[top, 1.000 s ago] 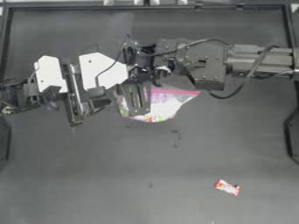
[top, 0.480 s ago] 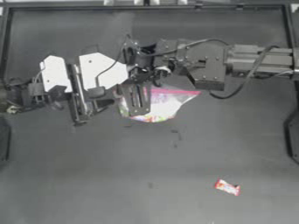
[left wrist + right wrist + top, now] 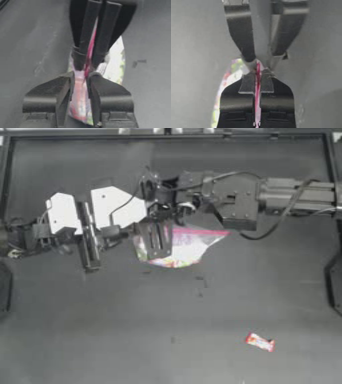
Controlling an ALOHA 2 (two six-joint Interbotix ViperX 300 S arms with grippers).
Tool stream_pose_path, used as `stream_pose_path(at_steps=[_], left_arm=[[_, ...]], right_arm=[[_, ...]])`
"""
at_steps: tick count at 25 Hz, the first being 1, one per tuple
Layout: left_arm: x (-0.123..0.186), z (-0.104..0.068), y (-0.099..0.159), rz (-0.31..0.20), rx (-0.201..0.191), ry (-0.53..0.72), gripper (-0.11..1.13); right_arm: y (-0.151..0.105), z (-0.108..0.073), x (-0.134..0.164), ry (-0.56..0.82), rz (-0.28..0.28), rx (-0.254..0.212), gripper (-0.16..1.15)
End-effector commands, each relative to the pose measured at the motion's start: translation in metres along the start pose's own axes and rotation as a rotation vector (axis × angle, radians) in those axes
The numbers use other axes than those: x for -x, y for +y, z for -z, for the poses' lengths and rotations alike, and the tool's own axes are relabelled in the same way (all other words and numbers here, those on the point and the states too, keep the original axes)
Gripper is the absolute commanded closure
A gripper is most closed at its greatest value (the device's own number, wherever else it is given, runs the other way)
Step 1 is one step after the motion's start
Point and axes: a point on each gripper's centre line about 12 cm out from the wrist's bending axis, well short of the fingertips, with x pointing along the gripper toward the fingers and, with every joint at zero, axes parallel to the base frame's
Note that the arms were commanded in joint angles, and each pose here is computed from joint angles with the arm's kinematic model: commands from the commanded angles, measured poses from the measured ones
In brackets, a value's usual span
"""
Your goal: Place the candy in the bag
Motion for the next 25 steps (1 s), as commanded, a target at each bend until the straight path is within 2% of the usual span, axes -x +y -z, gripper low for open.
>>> stream_pose_path(at_steps=[1, 10, 14, 20, 22, 25], left_arm=[[-0.002, -0.013, 0.001, -0.002, 0.001, -0.04, 0.39], [-0.003, -0.016, -0.001, 0.007, -0.008, -0.046, 0.45], [-0.003, -0.015, -0.003, 0.013, -0.013, -0.045, 0.62], [-0.002, -0.017, -0.009, 0.048, -0.062, -0.05, 0.94], [-0.001, -0.018, -0.011, 0.059, -0.075, -0.053, 0.99], [-0.001, -0.018, -0.011, 0.06, -0.078, -0.055, 0.99]], right_arm=[[-0.003, -0.01, 0.031, -0.07, 0.022, 0.0, 0.95], [-0.003, -0.009, 0.03, -0.066, 0.02, 0.0, 0.95], [-0.003, -0.009, 0.03, -0.066, 0.02, 0.0, 0.95], [-0.002, -0.008, 0.027, -0.062, 0.019, 0.0, 0.95], [-0.002, -0.008, 0.027, -0.062, 0.019, 0.0, 0.95], [-0.002, -0.008, 0.027, -0.059, 0.018, 0.0, 0.95]])
